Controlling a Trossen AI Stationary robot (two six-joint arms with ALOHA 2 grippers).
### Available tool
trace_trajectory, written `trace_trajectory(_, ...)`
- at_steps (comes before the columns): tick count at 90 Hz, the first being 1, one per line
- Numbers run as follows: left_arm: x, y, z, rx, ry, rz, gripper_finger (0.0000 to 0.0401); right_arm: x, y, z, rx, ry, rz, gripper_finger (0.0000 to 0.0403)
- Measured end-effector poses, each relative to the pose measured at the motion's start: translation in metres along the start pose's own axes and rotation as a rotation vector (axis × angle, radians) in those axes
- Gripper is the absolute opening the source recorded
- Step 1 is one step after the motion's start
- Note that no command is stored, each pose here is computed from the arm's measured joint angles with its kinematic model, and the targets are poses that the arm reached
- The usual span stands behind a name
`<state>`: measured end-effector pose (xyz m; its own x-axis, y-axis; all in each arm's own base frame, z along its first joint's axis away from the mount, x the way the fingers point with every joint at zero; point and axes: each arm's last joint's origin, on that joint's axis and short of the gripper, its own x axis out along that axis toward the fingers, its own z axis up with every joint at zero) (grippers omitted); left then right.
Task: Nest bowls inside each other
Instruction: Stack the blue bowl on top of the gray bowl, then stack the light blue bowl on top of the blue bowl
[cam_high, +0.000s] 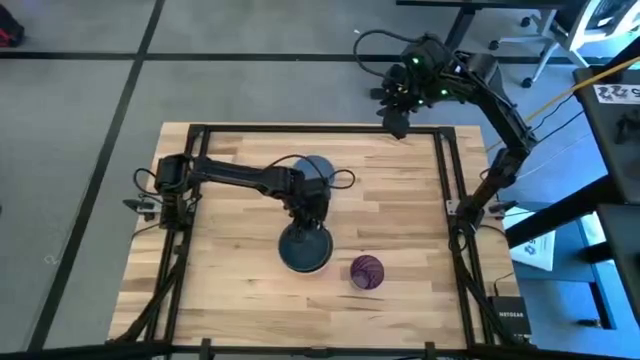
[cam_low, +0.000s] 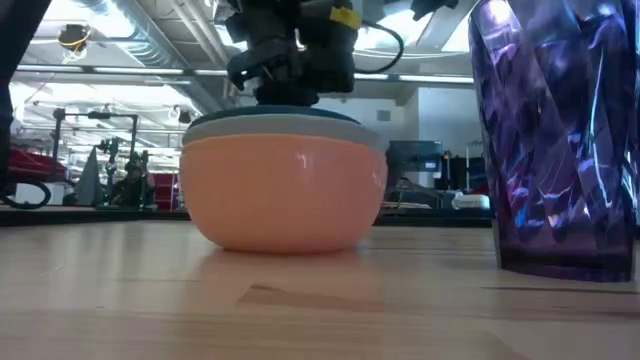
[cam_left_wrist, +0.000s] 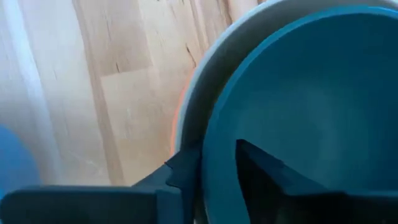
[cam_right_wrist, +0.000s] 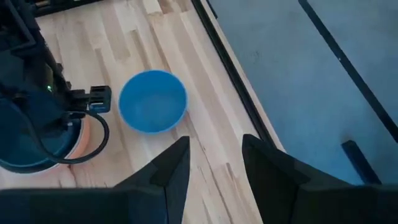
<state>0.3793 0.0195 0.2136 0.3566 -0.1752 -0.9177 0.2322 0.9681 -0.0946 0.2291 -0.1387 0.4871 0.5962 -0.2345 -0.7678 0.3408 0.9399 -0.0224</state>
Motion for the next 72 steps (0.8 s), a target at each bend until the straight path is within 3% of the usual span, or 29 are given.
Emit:
trace_trajectory(39, -0.061, -0.002, 0.005, -0.011, -0.082, 0.136, 0.0114, 0.000, 0.000, -0.001, -0.008, 0.013, 0.002, 0.0134)
trace_trajectory(58, -0.094, -0.005, -0.023, -0.057, -0.043, 0.163, 0.0114, 0.012, -0.001, -0.005, 0.000, 0.067, 0.012, 0.0134)
trace_trajectory(72, -0.113, -0.003, -0.064, -0.150, -0.096, 0.205, 0.0114, 0.043, -0.001, -0.011, 0.037, 0.152, 0.093, 0.0134)
